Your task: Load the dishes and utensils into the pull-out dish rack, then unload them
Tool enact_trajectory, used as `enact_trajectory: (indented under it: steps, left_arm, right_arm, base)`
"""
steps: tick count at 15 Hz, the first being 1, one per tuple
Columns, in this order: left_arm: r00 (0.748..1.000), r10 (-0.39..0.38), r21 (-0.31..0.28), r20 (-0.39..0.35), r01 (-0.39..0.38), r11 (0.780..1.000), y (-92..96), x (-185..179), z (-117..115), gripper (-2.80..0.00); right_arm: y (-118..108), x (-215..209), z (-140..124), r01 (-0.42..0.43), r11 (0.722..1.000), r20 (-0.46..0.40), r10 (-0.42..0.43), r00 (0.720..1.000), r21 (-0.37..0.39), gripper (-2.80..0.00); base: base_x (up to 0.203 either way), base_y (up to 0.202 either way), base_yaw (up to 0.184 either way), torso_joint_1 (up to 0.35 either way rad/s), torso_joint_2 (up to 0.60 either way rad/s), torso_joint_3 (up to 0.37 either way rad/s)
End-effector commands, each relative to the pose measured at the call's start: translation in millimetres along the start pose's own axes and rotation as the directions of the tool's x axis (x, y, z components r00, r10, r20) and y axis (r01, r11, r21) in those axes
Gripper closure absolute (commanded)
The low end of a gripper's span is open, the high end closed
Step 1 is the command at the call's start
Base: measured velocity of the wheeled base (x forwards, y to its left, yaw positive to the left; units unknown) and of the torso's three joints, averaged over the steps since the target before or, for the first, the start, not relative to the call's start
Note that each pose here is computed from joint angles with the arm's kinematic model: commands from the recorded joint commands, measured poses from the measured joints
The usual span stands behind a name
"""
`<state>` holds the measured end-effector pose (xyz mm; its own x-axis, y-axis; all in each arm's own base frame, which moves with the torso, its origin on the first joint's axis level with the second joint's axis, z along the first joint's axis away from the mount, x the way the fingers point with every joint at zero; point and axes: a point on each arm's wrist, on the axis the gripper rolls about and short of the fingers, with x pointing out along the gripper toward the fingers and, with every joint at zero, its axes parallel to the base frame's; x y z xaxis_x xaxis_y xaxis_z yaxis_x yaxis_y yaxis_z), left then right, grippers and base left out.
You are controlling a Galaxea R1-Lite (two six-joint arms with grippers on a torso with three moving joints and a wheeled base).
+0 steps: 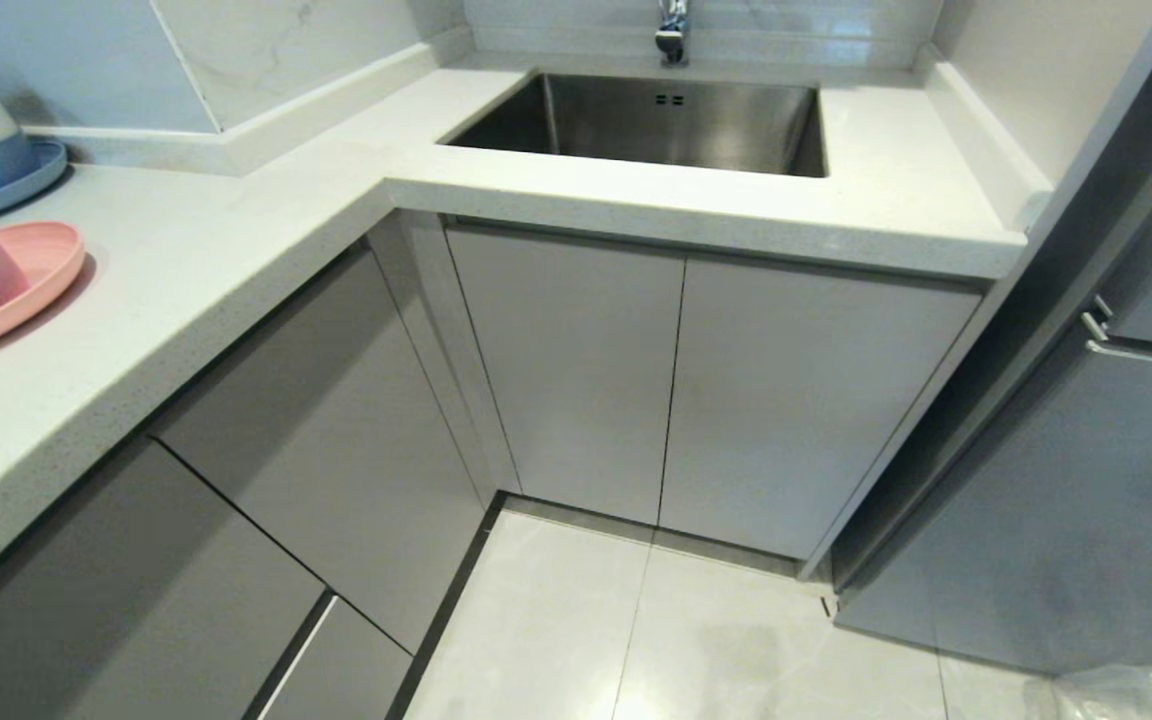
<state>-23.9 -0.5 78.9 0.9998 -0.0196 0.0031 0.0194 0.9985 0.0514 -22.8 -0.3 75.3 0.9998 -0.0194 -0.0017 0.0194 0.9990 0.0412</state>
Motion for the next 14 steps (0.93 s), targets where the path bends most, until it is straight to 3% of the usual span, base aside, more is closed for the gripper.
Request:
enact_trajectory:
  steps: [1,14]
  left_arm:
    - [1.000,0.004,-0.011,-0.002,-0.004,1.000,-0.1,0.9,-3.5,0.00]
    - [1.000,0.004,-0.027,0.001,-0.004,1.000,-0.1,0.8,-2.9,0.00]
  right_arm:
    - [0.0,0.1,-0.4,0.001,1.000,-0.001,-0.001,1.000,0.000,0.00]
    - [0.0,0.1,-0.4,0.001,1.000,-0.001,-0.001,1.000,0.000,0.00]
  base:
    - [0.000,0.000,0.000,0.000,0.00,0.000]
    - [0.000,0.000,0.000,0.001,0.00,0.026]
